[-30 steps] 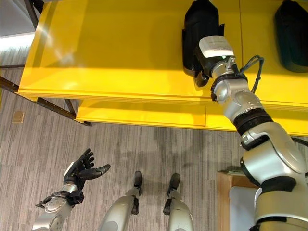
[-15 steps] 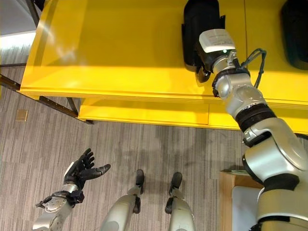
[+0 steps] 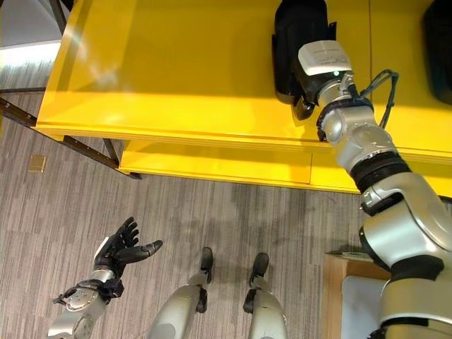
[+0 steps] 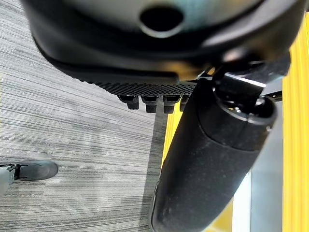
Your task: Move parts from the plastic box to the shelf.
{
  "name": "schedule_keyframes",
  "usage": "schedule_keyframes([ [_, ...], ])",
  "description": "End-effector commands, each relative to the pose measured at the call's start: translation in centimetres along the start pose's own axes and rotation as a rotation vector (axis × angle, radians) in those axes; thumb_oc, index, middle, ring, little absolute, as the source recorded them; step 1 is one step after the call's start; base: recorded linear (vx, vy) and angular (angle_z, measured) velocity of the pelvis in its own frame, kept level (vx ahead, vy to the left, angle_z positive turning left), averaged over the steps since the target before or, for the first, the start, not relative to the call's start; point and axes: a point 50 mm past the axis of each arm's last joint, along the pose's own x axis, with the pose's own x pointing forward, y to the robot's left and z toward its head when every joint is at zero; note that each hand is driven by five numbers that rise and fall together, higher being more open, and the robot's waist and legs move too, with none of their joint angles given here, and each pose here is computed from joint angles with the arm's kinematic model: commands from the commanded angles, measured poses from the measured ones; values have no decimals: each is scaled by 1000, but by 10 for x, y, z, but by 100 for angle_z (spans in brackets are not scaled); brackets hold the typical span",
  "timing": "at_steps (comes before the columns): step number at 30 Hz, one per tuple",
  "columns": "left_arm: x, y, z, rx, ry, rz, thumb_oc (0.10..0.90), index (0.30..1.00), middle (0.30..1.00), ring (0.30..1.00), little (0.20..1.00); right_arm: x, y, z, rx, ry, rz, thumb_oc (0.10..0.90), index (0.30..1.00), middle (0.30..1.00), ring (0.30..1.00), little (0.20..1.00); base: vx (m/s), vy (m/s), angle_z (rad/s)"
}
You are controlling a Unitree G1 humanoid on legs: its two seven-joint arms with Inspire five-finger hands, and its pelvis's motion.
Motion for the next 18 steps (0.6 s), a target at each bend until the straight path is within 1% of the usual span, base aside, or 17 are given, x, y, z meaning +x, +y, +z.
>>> schedule_keyframes([
  [1, 1, -8, 22, 34, -120, -68, 900, 1000, 1000, 1000, 1000, 10, -84, -5, -59, -2, -271, 900, 1000, 1000, 1000, 1000, 13, 9, 5],
  [4, 1, -7, 23, 33, -121, -61, 900, 1000, 1000, 1000, 1000, 9, -90, -5, -75, -5, -286, 900, 1000, 1000, 1000, 1000, 14, 14, 11],
  [9, 1, -5, 24, 34, -124, -57, 900, 1000, 1000, 1000, 1000, 8, -99, -1, -57, -22, -319, 900, 1000, 1000, 1000, 1000, 2, 3, 2],
  [18, 0, 0, 24, 49, -119, -36, 900, 1000, 1000, 1000, 1000, -2, -127, 21, -46, -152, -430, 900, 1000, 1000, 1000, 1000, 0, 0, 0],
])
